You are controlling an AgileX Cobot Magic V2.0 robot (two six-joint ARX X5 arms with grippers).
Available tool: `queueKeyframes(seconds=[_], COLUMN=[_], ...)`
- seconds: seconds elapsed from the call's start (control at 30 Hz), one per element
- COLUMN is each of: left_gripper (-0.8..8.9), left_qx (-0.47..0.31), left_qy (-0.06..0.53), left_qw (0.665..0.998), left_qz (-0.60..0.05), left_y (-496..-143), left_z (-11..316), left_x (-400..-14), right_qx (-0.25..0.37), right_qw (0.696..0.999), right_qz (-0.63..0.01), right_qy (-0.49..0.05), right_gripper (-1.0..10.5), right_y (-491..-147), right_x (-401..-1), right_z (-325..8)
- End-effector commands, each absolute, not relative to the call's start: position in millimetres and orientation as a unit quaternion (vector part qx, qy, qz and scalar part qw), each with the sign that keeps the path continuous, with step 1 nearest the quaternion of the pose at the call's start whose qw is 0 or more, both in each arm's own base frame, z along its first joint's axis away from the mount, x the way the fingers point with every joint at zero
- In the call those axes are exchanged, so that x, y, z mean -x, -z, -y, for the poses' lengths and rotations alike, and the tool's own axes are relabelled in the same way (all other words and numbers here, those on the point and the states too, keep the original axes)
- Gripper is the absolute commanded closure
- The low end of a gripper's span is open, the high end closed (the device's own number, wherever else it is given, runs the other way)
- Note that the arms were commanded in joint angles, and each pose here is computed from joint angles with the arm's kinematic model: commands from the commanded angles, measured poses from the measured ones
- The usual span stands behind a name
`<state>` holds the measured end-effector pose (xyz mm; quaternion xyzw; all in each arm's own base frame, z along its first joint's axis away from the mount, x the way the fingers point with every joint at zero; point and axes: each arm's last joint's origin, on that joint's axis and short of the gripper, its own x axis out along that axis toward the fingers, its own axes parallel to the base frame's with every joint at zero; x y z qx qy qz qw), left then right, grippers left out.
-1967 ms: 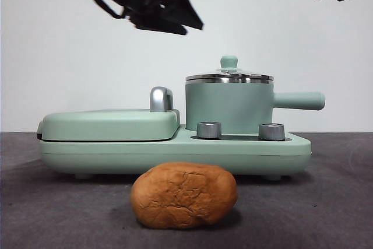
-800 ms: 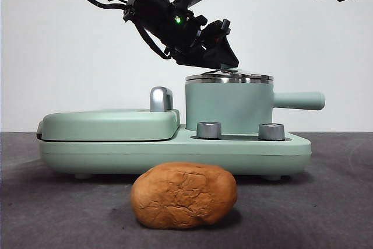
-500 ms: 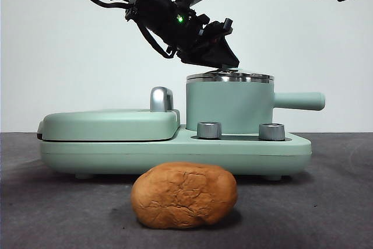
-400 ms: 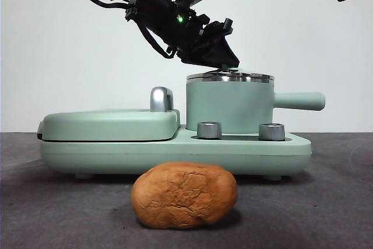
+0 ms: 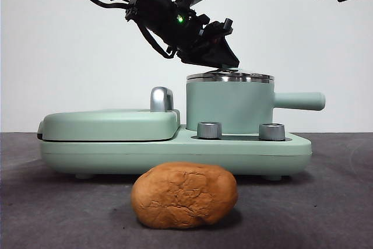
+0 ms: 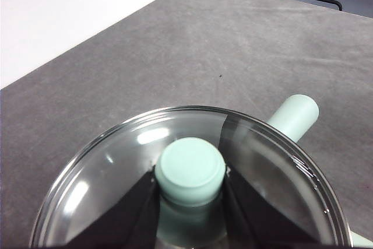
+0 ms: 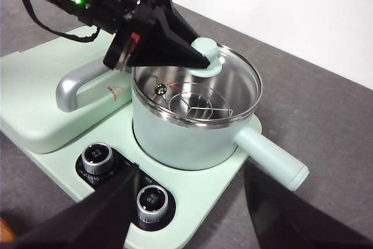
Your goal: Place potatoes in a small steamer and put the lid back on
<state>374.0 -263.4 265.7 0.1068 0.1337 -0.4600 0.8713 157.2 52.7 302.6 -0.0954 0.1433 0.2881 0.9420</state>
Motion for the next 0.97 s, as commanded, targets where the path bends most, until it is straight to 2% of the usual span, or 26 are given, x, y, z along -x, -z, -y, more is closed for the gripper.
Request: queueKeyframes(seconds=[0.03, 0.27, 0.6, 0.83, 0.97], left_gripper=[8.06, 8.05, 8.02, 8.0, 8.01], left_qx=[-0.097, -0.083, -0.075, -0.073, -0.065], left_qy=[0.463, 0.458, 0.443, 0.425, 0.415], left_qw=[0.876, 0.882, 0.889, 0.896, 0.9], left_qz=[-0.096, -0.069, -0.088, -0.105, -0.117], left_y=[-292.5, -327.4, -364.1, -375.9, -371.1], left_z=[264.1, 251.3, 221.0, 194.4, 178.8], left_x=[-368.4, -354.7, -333.5, -318.7, -307.1], right_qx=[0.09, 0.09, 0.09, 0.095, 0.099], right_qw=[0.943, 0.944, 0.943, 0.941, 0.938], right_qz=[-0.136, -0.136, -0.136, -0.144, -0.144], right_qy=[-0.289, -0.289, -0.29, -0.292, -0.299], right_gripper=[6.6, 6.6, 6.6, 6.6, 6.6], right_y=[-308.9, -308.9, -308.8, -307.2, -306.9], right_x=[-157.4, -157.5, -157.4, -156.8, -155.9], right_z=[-53.6, -53.6, -53.7, -53.7, -55.9])
